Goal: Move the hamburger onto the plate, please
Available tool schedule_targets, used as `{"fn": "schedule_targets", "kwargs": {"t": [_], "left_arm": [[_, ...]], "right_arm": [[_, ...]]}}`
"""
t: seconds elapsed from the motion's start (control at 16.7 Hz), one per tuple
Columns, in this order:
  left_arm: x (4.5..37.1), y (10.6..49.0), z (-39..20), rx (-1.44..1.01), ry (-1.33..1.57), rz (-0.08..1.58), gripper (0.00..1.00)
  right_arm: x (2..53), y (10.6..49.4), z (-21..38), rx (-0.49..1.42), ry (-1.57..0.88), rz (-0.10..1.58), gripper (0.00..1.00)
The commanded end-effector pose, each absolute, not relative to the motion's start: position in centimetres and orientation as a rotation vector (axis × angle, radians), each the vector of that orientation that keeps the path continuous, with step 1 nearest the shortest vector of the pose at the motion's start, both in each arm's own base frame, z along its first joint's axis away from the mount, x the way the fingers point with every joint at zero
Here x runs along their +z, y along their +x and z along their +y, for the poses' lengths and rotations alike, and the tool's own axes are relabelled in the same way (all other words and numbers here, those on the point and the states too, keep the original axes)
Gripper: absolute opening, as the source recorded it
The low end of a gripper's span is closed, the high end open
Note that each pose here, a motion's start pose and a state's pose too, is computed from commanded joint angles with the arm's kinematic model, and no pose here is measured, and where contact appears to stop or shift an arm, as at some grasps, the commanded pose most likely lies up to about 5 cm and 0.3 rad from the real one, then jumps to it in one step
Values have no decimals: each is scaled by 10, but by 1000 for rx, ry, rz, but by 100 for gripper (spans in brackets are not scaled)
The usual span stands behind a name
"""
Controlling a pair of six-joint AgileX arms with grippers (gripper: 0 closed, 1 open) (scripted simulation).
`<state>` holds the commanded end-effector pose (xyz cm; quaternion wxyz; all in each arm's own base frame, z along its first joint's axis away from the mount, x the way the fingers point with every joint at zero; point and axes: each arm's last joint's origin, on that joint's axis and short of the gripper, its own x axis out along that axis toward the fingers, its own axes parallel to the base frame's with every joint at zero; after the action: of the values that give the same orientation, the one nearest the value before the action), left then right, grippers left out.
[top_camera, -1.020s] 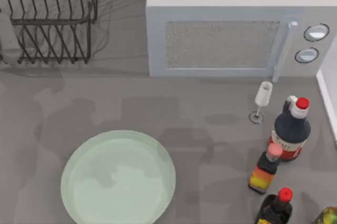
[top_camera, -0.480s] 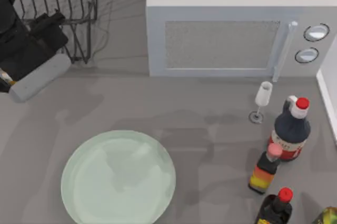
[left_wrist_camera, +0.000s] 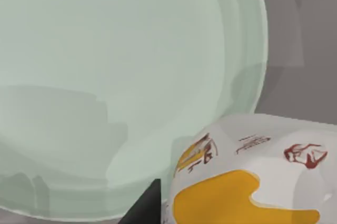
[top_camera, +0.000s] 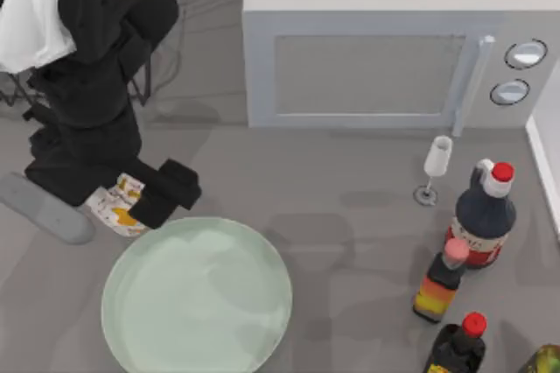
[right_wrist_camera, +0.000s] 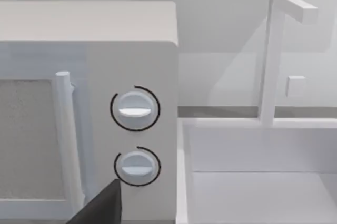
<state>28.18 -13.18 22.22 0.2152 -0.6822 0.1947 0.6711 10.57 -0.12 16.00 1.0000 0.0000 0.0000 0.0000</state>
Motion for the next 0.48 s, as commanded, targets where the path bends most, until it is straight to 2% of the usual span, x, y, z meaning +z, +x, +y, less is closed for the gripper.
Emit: {"fn": "schedule_targets", "kwargs": {"t": [0.24, 0.48], "left_arm": [[205, 263, -160, 1615, -1520, 905, 0], [197, 249, -181, 1396, -1287, 1103, 0]], "right_arm": [[160, 106, -1, 0, 0, 0, 100], [160, 106, -1, 0, 0, 0, 100]]}}
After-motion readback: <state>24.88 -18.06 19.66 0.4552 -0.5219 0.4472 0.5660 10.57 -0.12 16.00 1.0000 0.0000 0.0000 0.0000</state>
